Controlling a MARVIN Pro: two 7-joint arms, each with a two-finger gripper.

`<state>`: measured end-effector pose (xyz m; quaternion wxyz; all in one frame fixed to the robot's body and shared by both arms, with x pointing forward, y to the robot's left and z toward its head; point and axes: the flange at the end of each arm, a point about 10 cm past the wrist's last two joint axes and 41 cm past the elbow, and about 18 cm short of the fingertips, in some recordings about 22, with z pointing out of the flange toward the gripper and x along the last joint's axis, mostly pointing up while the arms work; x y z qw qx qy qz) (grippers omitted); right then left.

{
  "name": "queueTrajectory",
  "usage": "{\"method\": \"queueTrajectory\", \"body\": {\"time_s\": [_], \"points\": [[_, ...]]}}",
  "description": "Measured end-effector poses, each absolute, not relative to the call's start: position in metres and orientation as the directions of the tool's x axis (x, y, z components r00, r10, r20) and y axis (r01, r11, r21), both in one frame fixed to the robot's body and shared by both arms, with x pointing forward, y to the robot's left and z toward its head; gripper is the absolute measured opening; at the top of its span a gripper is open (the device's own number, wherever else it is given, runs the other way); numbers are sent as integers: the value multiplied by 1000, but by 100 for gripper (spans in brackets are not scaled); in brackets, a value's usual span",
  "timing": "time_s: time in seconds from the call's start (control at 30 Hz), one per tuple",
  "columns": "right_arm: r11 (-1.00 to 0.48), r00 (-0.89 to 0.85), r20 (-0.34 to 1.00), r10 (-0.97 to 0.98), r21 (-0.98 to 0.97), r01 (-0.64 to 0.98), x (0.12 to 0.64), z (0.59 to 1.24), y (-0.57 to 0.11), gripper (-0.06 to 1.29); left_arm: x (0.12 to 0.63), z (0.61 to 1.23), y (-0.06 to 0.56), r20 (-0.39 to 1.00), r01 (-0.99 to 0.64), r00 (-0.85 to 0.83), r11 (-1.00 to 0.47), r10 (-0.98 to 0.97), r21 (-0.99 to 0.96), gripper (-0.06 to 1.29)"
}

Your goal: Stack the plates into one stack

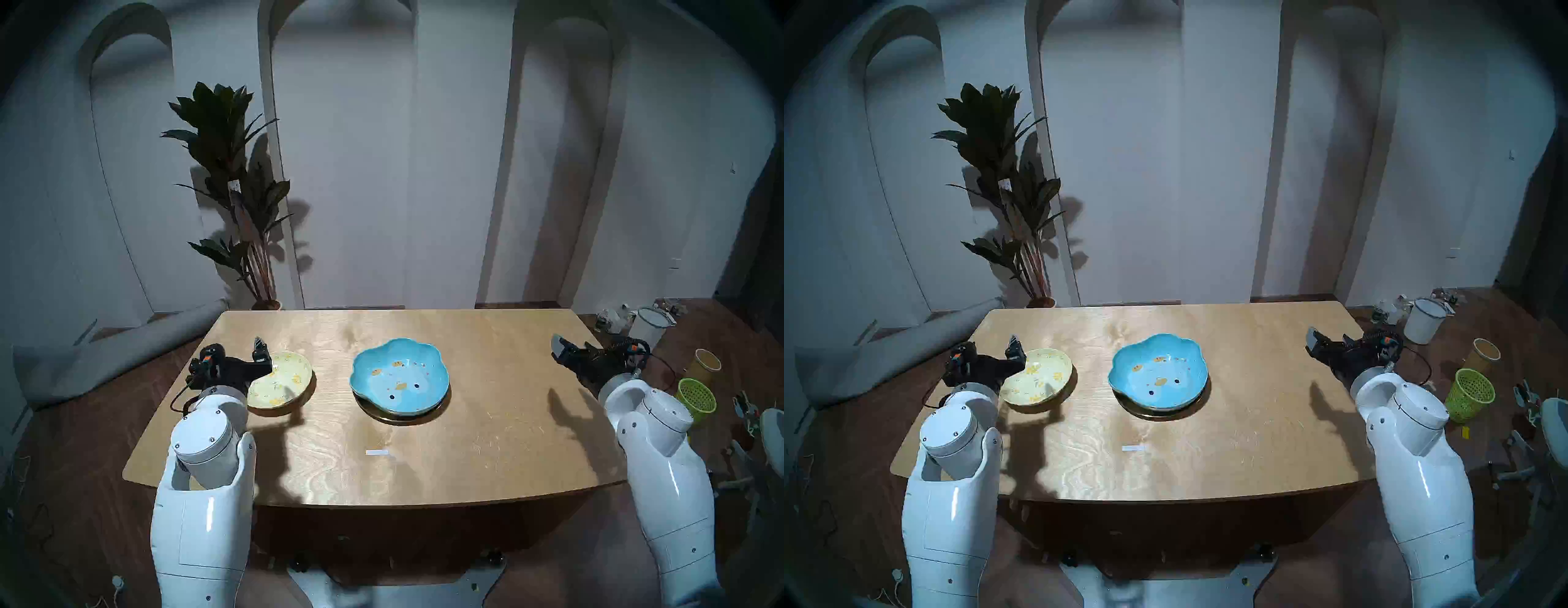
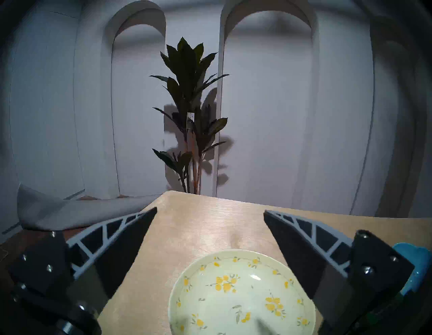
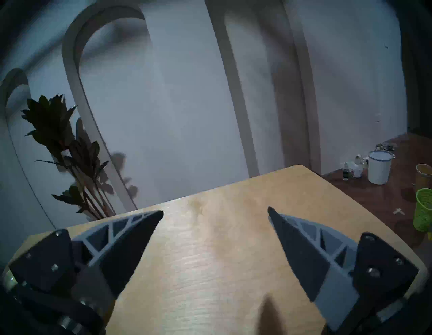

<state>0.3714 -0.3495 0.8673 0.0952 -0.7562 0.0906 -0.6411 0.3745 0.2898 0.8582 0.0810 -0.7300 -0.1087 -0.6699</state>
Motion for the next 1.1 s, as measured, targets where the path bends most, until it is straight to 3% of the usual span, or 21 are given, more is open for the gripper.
{"method": "queueTrajectory", "body": {"time_s": [0.63, 1.1], "points": [[-962, 69, 984, -162, -173, 210, 367, 850, -359, 120, 388, 873, 343, 944, 310, 221, -936, 244, 169, 124], [-936, -27, 992, -124, -108, 335, 365, 847, -365, 120, 404, 841, 371, 763, 309, 447, -881, 466, 357, 124]]}}
